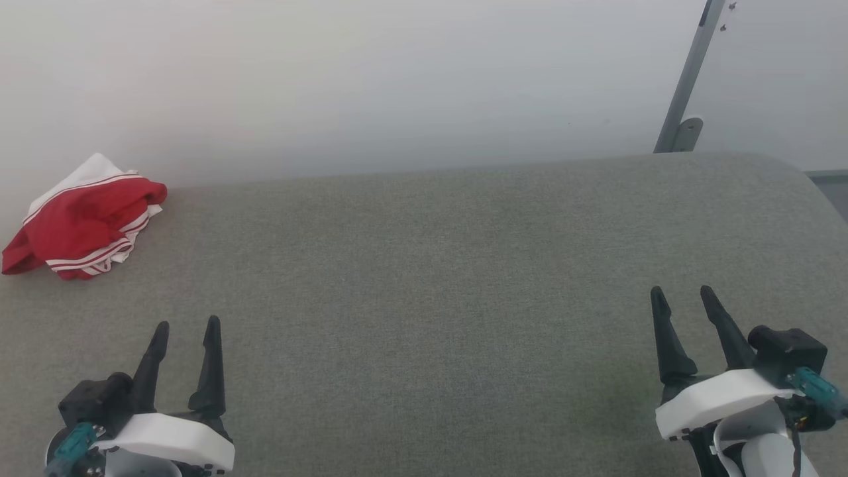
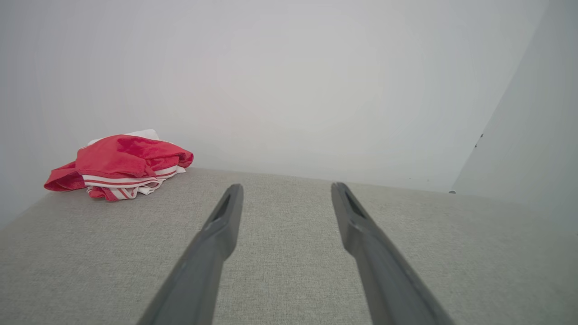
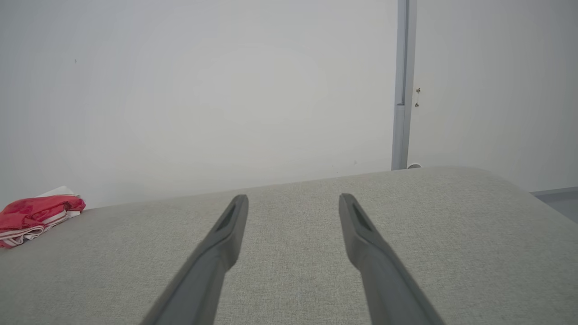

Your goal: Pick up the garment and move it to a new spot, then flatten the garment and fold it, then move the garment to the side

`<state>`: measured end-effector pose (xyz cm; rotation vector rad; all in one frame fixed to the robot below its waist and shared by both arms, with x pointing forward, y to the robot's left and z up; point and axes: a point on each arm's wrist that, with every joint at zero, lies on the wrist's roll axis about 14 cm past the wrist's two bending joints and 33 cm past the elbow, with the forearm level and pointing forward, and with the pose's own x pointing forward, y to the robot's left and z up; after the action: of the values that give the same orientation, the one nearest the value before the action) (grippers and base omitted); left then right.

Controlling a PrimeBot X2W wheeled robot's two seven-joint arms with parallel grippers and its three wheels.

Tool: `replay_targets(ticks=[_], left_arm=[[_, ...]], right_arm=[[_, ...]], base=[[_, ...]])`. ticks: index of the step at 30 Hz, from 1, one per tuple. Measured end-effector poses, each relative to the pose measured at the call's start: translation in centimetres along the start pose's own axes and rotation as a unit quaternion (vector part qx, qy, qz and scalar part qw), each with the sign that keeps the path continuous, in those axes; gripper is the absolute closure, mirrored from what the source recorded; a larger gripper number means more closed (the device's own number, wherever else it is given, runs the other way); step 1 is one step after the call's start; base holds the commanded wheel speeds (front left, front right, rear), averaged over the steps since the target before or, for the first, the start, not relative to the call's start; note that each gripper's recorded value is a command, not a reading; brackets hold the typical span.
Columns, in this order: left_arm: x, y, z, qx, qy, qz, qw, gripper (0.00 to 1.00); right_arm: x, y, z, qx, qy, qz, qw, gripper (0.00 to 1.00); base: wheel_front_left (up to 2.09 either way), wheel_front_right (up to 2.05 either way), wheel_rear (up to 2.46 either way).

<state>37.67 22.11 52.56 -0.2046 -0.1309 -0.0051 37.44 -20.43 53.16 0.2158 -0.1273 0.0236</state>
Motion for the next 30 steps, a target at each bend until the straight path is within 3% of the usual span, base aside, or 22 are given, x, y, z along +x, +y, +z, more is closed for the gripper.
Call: replay_targets(ticks=[19, 30], left_arm=[[0.0, -0.1, -0.1, 0.009, 0.002, -0.005, 1.000, 0.00], [-1.6, 3.7, 1.1, 0.004, -0.015, 0.060, 0.998, 0.00]], right_arm=[[0.0, 0.4, 0.1, -0.015, -0.003, 0.009, 1.000, 0.00], [1.2, 4.1, -0.5, -0.019, 0.005, 0.069, 0.997, 0.00]], base=[[0.00, 0.00, 0.00], [0.00, 0.00, 0.00]])
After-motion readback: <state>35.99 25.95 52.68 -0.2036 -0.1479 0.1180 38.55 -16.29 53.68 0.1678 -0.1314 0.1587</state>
